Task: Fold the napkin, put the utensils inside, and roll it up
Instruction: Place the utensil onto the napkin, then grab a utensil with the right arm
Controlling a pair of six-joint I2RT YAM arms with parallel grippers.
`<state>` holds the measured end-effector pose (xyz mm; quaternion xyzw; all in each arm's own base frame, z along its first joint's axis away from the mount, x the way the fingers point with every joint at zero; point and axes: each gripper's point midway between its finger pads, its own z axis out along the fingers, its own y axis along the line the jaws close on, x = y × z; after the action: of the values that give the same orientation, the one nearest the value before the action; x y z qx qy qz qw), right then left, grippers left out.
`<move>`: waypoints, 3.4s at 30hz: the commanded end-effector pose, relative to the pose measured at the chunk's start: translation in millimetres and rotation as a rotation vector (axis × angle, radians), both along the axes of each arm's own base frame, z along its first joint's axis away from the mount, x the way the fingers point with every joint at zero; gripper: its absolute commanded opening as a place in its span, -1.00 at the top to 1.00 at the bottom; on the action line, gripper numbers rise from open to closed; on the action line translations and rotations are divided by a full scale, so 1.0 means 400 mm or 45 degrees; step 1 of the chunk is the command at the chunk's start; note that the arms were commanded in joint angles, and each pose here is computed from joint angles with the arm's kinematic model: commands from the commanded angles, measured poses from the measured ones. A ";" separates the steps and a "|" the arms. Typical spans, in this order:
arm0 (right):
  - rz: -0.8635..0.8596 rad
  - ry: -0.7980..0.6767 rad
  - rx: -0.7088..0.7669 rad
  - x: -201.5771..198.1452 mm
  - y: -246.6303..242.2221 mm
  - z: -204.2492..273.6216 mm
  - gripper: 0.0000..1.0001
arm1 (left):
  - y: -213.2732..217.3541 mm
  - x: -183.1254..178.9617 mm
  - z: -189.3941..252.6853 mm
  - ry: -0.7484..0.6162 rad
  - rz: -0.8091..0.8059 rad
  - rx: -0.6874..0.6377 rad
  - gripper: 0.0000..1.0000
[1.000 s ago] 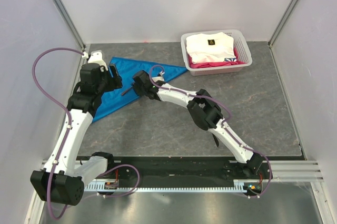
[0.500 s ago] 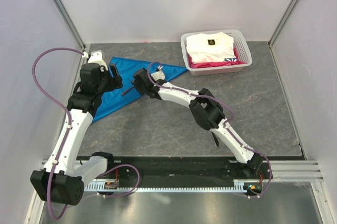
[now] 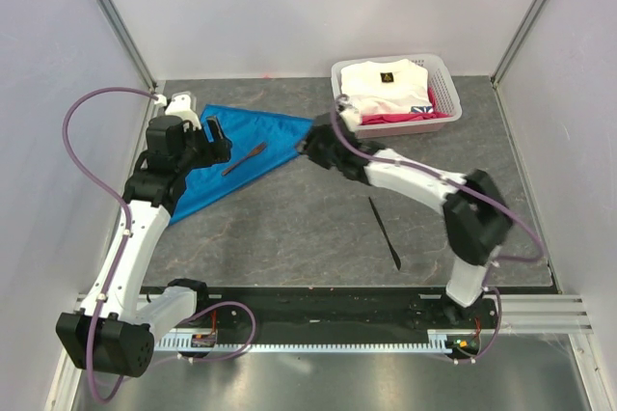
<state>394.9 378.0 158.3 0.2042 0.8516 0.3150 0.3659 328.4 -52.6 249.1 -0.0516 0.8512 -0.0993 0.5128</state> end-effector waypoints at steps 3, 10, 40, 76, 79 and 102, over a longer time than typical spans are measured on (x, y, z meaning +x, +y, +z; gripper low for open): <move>0.109 0.015 -0.472 -0.144 -0.320 -0.036 -0.24 | -0.048 0.004 0.019 -0.052 -0.143 -0.045 -0.63; 0.134 0.344 -0.801 -0.278 -0.547 -0.155 -0.28 | -0.068 0.006 0.003 -0.025 -0.193 -0.064 -0.60; 0.424 0.575 -0.876 -0.314 -0.554 -0.340 -0.01 | -0.093 0.003 -0.011 -0.011 -0.268 -0.086 -0.58; 0.405 0.298 -0.411 -0.158 -0.093 -0.224 1.00 | -0.101 -0.004 0.006 -0.029 -0.282 -0.112 -0.57; 0.397 0.277 -0.372 -0.143 -0.053 -0.216 1.00 | -0.104 -0.004 0.007 -0.028 -0.287 -0.116 -0.57; 0.195 0.185 0.224 -0.031 0.220 -0.128 1.00 | -0.104 -0.005 0.009 -0.028 -0.285 -0.124 -0.57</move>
<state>362.7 442.2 83.2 0.1507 0.8927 0.3482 0.2431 323.5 -89.5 237.8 0.0066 0.8556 -0.1863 0.4830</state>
